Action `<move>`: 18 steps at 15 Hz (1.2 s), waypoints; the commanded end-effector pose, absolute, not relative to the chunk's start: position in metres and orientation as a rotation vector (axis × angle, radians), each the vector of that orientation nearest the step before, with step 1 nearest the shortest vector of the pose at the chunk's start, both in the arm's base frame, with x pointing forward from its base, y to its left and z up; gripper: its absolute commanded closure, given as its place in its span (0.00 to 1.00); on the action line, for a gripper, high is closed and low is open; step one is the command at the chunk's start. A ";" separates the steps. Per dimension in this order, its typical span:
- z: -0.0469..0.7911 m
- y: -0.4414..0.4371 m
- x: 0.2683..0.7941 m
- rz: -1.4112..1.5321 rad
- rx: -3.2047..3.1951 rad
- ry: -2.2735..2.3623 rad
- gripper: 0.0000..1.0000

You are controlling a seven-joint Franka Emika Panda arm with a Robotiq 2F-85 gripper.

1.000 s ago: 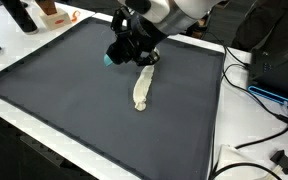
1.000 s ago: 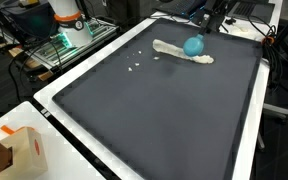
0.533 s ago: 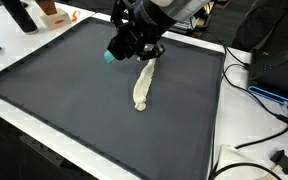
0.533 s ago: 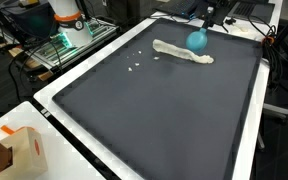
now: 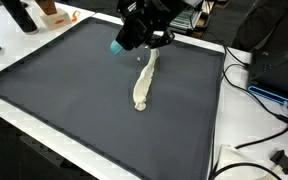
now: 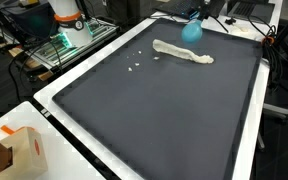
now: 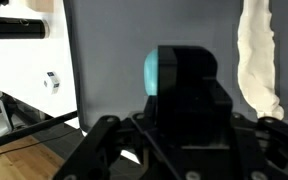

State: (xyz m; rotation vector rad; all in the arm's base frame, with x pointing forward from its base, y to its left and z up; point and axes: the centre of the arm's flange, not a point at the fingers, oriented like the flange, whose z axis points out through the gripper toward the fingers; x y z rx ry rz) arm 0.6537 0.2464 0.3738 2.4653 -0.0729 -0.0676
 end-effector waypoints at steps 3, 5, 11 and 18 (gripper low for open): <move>0.374 0.244 0.619 -0.223 2.437 0.016 0.75; 0.372 0.244 0.611 -0.261 2.431 0.040 0.75; 0.362 0.237 0.588 -0.356 2.486 0.063 0.75; 0.378 0.226 0.560 -0.371 2.575 0.113 0.75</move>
